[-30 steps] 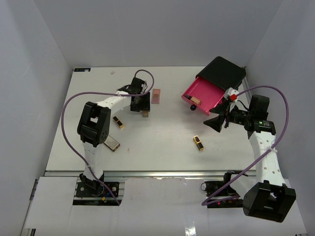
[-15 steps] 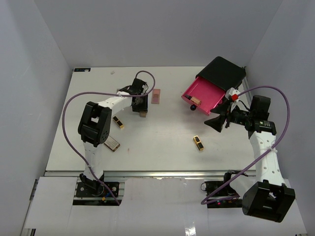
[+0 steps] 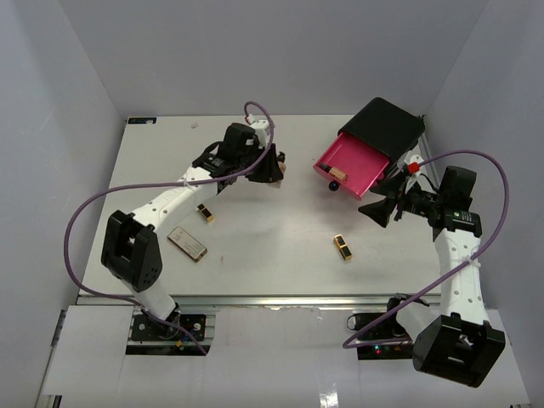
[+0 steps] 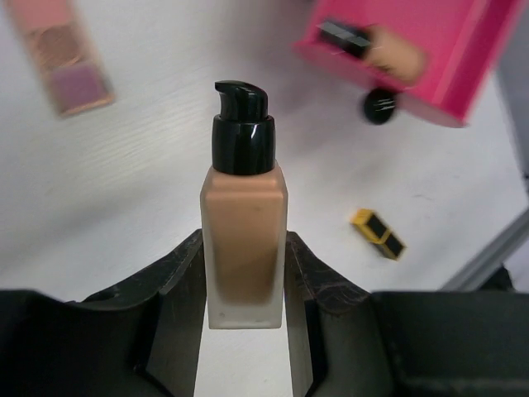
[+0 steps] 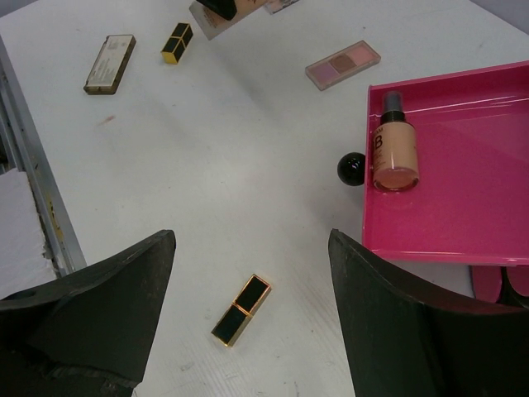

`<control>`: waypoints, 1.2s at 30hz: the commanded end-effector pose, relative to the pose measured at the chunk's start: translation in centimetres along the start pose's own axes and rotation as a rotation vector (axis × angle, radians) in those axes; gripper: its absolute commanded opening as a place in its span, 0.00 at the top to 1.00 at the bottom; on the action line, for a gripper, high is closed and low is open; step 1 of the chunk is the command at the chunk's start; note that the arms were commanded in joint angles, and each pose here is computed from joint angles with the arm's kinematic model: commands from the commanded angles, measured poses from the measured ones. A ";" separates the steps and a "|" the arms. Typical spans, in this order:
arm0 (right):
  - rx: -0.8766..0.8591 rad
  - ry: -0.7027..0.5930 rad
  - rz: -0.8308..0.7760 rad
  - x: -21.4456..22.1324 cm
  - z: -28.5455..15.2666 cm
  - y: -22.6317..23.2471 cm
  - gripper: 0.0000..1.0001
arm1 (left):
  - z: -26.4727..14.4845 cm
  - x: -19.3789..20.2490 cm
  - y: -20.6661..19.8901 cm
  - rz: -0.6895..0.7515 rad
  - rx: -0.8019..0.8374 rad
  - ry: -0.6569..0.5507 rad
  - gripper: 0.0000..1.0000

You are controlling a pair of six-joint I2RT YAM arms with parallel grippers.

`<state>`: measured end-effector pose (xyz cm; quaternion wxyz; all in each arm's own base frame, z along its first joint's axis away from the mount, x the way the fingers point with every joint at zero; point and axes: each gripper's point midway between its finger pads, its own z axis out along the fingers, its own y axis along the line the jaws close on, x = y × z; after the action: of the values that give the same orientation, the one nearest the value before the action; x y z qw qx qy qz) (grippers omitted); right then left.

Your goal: Organize the makeup

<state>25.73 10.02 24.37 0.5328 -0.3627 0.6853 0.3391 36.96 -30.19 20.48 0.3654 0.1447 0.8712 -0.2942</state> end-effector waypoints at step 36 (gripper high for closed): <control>0.024 -0.082 -0.001 -0.9 -1.9 -0.7 0.19 | 14.3 -3.8 -18.3 -0.029 0.315 -0.080 0.89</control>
<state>25.67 8.05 25.32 0.5587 -0.3357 0.6791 0.3376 38.68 -52.52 19.31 0.3338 0.1718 0.8252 -0.4221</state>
